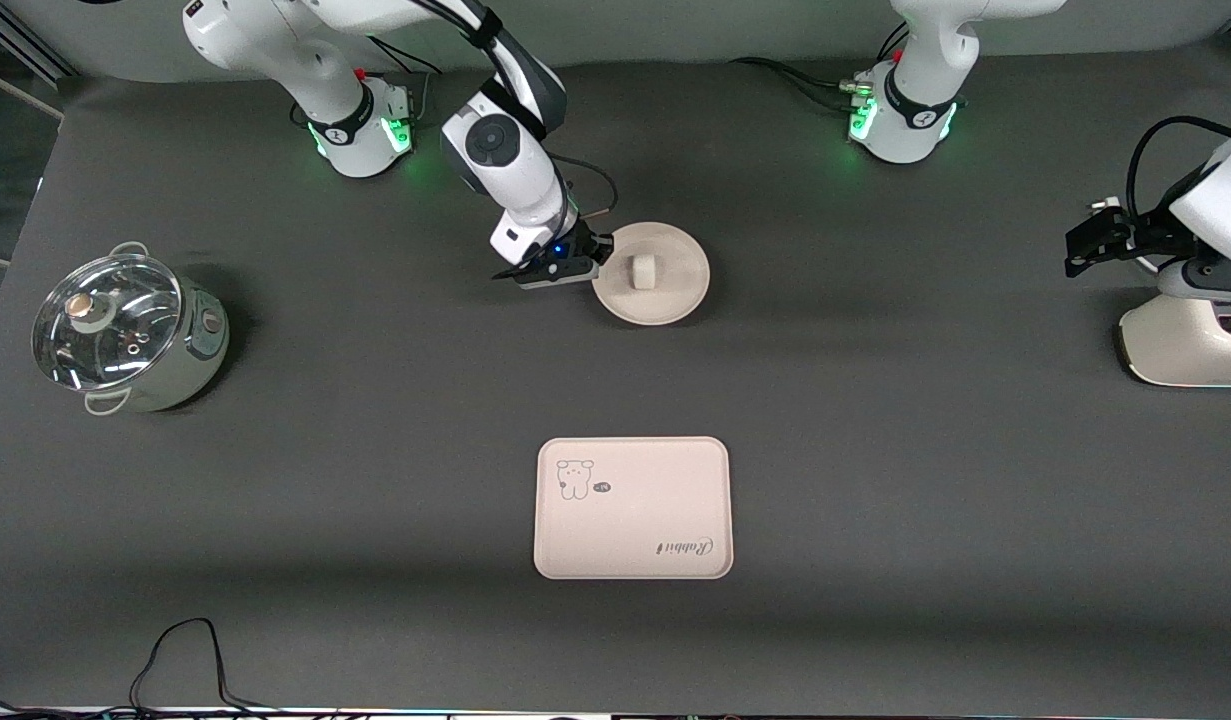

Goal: Place bun in plate and plate on tray
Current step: 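Lift the plate with the right gripper and carry it over the tray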

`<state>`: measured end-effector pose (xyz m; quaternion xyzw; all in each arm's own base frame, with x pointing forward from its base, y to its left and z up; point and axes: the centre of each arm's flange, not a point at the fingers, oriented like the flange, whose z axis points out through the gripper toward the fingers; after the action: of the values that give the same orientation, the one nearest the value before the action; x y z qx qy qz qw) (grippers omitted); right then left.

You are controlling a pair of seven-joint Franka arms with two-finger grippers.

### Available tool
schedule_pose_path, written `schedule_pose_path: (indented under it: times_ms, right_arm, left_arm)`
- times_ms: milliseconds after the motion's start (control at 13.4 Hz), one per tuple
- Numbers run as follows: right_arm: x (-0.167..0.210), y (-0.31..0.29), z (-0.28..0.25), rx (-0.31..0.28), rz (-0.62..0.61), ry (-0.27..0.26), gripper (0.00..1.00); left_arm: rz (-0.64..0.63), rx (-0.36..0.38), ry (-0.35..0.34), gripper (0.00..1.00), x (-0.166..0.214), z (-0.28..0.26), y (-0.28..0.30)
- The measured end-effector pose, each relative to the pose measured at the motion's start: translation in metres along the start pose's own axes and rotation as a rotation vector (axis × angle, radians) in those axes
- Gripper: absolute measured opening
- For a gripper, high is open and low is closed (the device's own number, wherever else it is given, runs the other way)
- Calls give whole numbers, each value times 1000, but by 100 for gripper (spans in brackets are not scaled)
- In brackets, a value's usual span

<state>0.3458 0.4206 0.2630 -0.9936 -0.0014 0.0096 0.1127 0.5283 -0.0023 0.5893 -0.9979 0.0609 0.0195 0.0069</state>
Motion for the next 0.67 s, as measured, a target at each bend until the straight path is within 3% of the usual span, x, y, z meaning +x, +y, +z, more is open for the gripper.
schedule_pose_path:
  times_ms: [374,673]
  right_arm:
    - [12,-22,-91,-4,-15,-23,4]
    - [41,-15,-99,17,-10,-5,4]
  left_arm:
    - [0,0,-1,100,0,0,0]
    - [0,0,-1,100,0,0,0]
